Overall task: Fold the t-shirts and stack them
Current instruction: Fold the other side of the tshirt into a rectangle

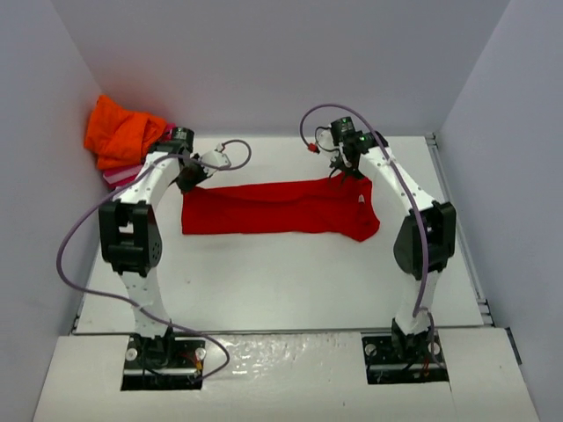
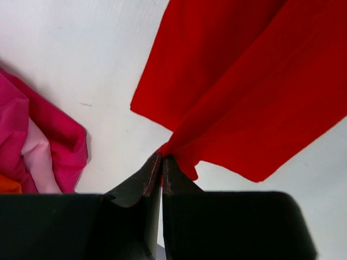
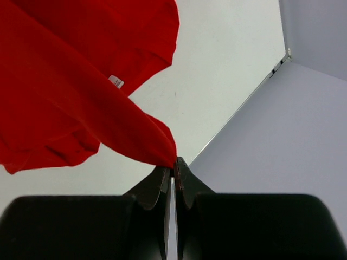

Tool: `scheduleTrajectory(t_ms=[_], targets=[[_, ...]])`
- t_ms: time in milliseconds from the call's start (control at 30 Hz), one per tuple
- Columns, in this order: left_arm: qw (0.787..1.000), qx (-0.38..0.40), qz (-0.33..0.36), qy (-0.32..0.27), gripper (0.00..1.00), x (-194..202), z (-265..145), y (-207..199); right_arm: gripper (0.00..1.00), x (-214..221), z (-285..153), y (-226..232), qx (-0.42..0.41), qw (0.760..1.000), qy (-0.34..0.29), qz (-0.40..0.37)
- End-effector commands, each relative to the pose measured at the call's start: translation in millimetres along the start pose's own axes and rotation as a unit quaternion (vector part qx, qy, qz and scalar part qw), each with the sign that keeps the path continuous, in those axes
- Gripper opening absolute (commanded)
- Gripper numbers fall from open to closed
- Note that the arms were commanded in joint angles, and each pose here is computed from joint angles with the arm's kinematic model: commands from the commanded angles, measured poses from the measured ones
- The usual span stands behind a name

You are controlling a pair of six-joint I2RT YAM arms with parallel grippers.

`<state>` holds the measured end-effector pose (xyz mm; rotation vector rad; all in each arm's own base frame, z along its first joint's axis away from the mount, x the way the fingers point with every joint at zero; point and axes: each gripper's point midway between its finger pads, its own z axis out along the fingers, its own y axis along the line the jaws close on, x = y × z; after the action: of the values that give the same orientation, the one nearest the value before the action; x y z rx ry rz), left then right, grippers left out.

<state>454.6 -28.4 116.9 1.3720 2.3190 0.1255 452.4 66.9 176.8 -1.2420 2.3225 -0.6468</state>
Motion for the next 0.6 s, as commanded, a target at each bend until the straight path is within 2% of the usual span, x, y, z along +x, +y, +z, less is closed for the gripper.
scheduleTrajectory(t_ms=[0, 33, 67, 100, 133, 167, 233, 300, 400, 567], targets=[[1.000, -0.017, 0.010, -0.013, 0.00, -21, 3, 22, 0.00, -5, 26, -16, 0.023, 0.999, 0.027, 0.007], [1.000, -0.015, 0.007, -0.008, 0.00, -21, 14, 25, 0.05, -5, 36, -16, 0.023, 0.999, 0.035, 0.011], [1.000, -0.019, -0.001, -0.007, 0.01, -22, 21, 29, 0.19, -6, 48, -18, 0.027, 0.998, 0.042, 0.021], [0.999, -0.031, -0.012, -0.009, 0.06, -25, 25, 37, 0.36, -8, 61, -23, 0.040, 0.997, 0.050, 0.036], [0.999, -0.042, -0.024, -0.005, 0.16, -25, 33, 43, 0.52, -7, 69, -31, 0.062, 0.995, 0.059, 0.047], [0.998, -0.051, -0.029, -0.004, 0.25, -25, 38, 49, 0.62, -4, 76, -36, 0.079, 0.993, 0.074, 0.053], [0.996, -0.078, -0.042, 0.001, 0.36, -25, 41, 62, 0.65, 4, 94, -51, 0.120, 0.986, 0.096, 0.066], [0.991, -0.117, -0.059, -0.009, 0.34, -27, 39, 78, 0.65, 12, 101, -73, 0.167, 0.976, 0.105, 0.091], [0.984, -0.158, -0.080, -0.014, 0.34, -24, 27, 97, 0.66, 16, 89, -102, 0.201, 0.966, 0.085, 0.141], [0.977, -0.183, -0.108, -0.026, 0.34, -6, -6, 110, 0.66, 19, 44, -118, 0.213, 0.961, 0.043, 0.170]])
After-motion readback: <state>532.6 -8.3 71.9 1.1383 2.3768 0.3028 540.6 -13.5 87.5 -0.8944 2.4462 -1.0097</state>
